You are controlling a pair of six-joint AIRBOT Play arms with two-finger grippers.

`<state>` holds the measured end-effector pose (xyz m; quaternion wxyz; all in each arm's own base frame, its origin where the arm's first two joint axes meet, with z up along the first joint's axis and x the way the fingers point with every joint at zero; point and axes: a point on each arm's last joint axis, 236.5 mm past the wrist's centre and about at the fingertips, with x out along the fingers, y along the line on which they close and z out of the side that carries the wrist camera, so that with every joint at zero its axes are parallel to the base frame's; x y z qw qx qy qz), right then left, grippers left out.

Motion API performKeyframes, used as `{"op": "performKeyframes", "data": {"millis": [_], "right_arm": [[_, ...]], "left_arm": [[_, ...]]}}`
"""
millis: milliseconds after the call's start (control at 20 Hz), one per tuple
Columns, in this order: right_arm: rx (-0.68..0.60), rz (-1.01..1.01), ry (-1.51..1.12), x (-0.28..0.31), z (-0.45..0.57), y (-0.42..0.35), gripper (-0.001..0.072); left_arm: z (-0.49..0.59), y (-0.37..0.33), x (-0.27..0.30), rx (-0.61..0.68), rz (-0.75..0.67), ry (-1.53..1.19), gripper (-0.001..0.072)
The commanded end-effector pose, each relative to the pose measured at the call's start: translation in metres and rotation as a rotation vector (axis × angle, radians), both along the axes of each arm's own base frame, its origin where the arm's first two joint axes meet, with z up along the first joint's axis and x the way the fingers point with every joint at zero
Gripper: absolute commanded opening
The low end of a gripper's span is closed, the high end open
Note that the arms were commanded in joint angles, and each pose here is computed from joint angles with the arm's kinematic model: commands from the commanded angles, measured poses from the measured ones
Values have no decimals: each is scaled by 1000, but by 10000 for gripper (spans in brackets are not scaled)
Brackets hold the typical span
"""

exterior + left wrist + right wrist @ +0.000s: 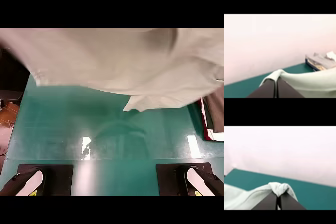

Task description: Fold the shirts.

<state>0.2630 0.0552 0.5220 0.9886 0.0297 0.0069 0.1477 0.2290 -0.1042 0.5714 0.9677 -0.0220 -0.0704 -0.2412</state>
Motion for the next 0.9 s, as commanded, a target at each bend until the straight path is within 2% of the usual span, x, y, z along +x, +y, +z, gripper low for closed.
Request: {"op": "performKeyframes", "data": {"millis": [0,150,300,450,650,750,850], "right_arm": [[-47,-61,-137,-56,42,9,17],[-42,-221,-109,-65,27,-23,16],[-18,-303,29,-38,-11,-52,15],[2,-243,387,19,-89,-65,15],[80,-162,903,92,-230,-81,15],[103,-107,1114,119,-304,-76,15],[133,-84,1216,154,-367,-69,15]], "left_arm": [[32,-16,-71,15,1,-152,24],[24,-14,-77,41,27,-135,23],[-33,22,-12,-6,132,101,23],[-164,45,68,-17,139,528,23],[-341,58,126,-79,94,1023,24],[-408,62,144,-118,88,1189,24],[-454,70,172,-166,106,1269,24]]}}
